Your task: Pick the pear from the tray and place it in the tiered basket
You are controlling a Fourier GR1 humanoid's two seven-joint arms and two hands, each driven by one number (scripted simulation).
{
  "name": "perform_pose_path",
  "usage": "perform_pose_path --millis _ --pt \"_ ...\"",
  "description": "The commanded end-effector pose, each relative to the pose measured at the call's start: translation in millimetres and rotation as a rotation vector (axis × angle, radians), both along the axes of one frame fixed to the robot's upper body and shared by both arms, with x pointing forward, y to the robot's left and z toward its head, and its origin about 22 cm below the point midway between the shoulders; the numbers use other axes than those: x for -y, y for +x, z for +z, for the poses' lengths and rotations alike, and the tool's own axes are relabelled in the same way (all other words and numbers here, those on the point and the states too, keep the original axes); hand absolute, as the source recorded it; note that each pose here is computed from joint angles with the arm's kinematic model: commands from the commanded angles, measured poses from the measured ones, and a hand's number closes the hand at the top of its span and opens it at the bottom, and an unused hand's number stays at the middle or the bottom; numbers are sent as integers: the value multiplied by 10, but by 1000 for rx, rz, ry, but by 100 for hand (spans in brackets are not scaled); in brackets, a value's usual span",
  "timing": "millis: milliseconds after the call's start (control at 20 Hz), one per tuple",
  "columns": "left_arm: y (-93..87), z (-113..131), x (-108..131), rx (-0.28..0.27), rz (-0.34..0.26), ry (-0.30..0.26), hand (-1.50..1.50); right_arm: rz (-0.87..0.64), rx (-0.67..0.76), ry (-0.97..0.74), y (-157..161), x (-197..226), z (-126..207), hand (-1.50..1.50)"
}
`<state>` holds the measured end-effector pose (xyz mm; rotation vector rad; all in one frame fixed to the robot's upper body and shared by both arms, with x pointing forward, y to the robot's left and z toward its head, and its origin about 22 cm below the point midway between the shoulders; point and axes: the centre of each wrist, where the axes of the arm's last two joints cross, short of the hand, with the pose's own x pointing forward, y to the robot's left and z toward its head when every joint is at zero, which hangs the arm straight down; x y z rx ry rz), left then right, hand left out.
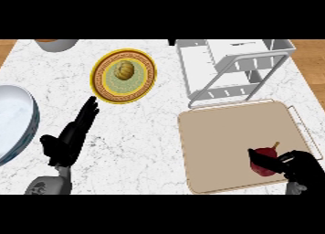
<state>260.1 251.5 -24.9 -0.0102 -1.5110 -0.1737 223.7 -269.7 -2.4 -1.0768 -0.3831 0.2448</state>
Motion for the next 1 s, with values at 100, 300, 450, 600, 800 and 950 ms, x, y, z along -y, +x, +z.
perform_pose_path --millis 100,300,450,600,800,950 --pt "-22 -19 34 -12 -29 -4 0 -310 294 -83 11 -423 437 150" --pt "47 20 164 3 -48 -15 0 -281 578 -175 24 -612 945 150" --pt "23 10 92 1 -58 3 0 -285 637 -294 12 -794 1184 150" --pt "90 87 196 20 -72 -12 0 -292 686 -343 93 -923 1450 150" --pt "66 42 324 16 -114 -18 0 -295 695 -375 302 -982 1747 150" --pt "102 84 304 16 -114 -9 0 -320 750 -380 482 -1022 1999 150"
